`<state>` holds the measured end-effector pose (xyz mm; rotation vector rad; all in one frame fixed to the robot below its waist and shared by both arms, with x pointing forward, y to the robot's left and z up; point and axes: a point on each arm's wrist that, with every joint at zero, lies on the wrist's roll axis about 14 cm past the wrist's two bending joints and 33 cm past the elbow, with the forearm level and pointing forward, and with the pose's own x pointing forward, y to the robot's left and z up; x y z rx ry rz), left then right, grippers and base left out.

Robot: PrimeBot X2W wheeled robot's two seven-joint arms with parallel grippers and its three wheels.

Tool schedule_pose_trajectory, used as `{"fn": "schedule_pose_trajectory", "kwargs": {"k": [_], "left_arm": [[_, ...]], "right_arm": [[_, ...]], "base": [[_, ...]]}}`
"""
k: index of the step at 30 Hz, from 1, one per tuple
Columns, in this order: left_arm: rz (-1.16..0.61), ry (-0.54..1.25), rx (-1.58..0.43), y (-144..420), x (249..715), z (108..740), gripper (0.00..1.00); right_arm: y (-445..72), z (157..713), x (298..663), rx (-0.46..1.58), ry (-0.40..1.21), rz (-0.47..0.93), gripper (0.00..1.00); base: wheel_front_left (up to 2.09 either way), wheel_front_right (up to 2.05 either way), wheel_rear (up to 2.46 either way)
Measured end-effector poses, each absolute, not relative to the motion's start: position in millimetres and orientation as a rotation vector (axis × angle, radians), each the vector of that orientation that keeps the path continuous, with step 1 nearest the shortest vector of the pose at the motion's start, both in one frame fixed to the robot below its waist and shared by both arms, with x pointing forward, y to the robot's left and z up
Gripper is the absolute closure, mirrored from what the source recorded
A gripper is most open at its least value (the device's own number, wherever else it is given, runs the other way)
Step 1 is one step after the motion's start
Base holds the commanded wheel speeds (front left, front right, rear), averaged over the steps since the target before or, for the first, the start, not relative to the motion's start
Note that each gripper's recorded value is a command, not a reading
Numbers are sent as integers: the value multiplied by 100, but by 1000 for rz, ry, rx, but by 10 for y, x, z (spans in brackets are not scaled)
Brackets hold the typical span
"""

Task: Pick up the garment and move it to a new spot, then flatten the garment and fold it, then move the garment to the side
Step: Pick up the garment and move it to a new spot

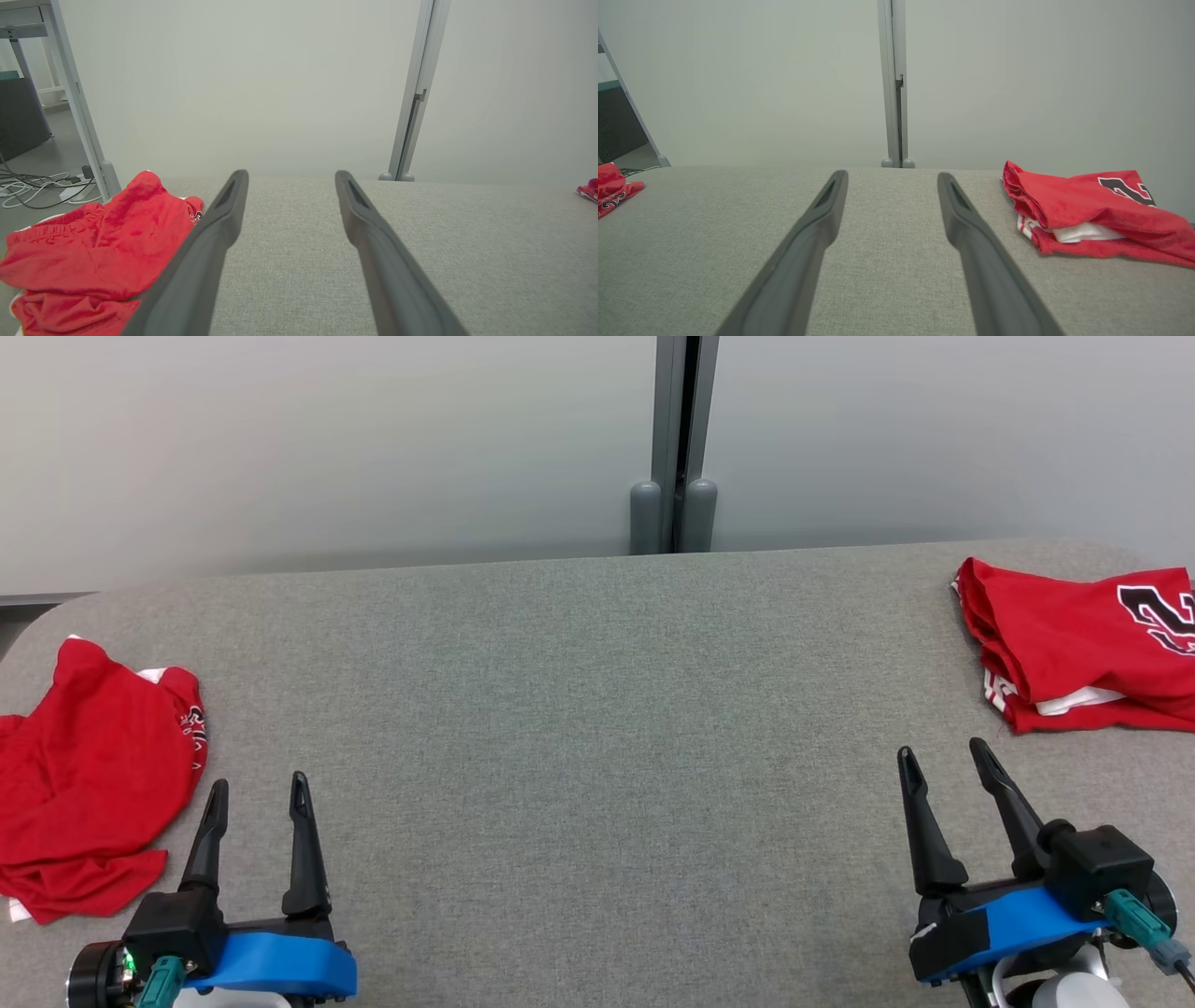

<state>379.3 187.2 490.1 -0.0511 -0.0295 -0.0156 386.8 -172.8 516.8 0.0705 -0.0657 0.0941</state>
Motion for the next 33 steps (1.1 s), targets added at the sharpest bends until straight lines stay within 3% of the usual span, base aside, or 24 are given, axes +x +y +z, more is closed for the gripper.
{"fn": "schedule_pose_trajectory", "kwargs": {"k": [19, 33], "left_arm": [[9, -37, -48, 1947, 3757, 4924, 0], [173, -48, -22, 2484, 3474, 4968, 0]], "right_arm": [[-1681, 5134, 3876, 71, -54, 104, 0], [-1185, 5070, 4057, 90, -36, 242, 0]], "base": [[0, 0, 0], [0, 0, 0]]}}
